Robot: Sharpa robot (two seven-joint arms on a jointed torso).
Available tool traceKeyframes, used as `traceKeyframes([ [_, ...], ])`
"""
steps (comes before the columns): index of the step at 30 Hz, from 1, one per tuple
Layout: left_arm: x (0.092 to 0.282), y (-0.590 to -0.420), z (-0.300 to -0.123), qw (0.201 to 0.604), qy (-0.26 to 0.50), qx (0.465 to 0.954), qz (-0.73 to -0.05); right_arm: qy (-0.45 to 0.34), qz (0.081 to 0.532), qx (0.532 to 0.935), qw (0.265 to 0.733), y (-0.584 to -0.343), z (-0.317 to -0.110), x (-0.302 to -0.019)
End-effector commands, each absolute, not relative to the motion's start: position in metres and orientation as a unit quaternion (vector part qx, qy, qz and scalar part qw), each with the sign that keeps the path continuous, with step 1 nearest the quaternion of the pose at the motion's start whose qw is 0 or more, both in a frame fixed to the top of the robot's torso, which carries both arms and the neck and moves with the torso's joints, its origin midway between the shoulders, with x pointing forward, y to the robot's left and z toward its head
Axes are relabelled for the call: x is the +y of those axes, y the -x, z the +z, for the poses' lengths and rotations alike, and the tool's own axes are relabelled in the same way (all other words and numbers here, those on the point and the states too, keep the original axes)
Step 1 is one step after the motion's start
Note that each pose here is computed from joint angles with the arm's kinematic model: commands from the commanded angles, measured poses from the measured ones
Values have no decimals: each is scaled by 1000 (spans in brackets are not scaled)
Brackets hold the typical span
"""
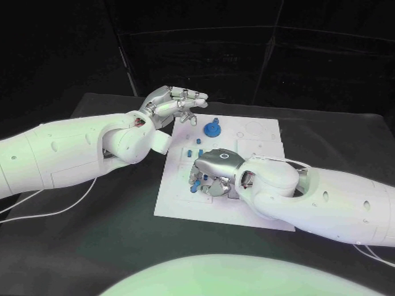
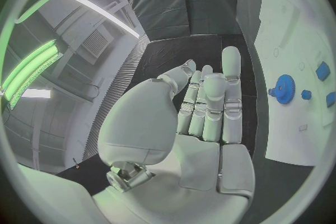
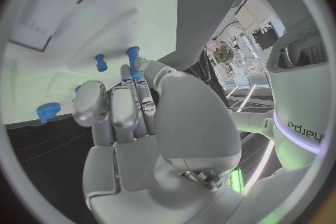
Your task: Assemble the parts on the task board
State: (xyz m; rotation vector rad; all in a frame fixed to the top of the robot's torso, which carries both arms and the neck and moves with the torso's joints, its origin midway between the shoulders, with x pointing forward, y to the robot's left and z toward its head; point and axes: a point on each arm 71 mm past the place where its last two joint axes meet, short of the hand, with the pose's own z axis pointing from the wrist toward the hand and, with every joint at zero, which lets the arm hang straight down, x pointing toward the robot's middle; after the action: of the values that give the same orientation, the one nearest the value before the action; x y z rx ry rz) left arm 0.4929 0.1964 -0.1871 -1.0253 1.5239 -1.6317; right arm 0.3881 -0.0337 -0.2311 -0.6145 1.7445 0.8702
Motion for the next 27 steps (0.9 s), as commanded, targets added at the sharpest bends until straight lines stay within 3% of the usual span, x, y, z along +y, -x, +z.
traceKeyframes([
  [1, 196, -493, -185, 340, 388, 579, -631, 272, 345, 728, 526, -388, -232, -33],
  [15, 195, -493, -185, 336, 388, 581, -631, 286, 345, 730, 516, -379, -243, -28],
  [27, 195, -494, -185, 333, 388, 584, -630, 262, 366, 703, 550, -380, -236, -29],
])
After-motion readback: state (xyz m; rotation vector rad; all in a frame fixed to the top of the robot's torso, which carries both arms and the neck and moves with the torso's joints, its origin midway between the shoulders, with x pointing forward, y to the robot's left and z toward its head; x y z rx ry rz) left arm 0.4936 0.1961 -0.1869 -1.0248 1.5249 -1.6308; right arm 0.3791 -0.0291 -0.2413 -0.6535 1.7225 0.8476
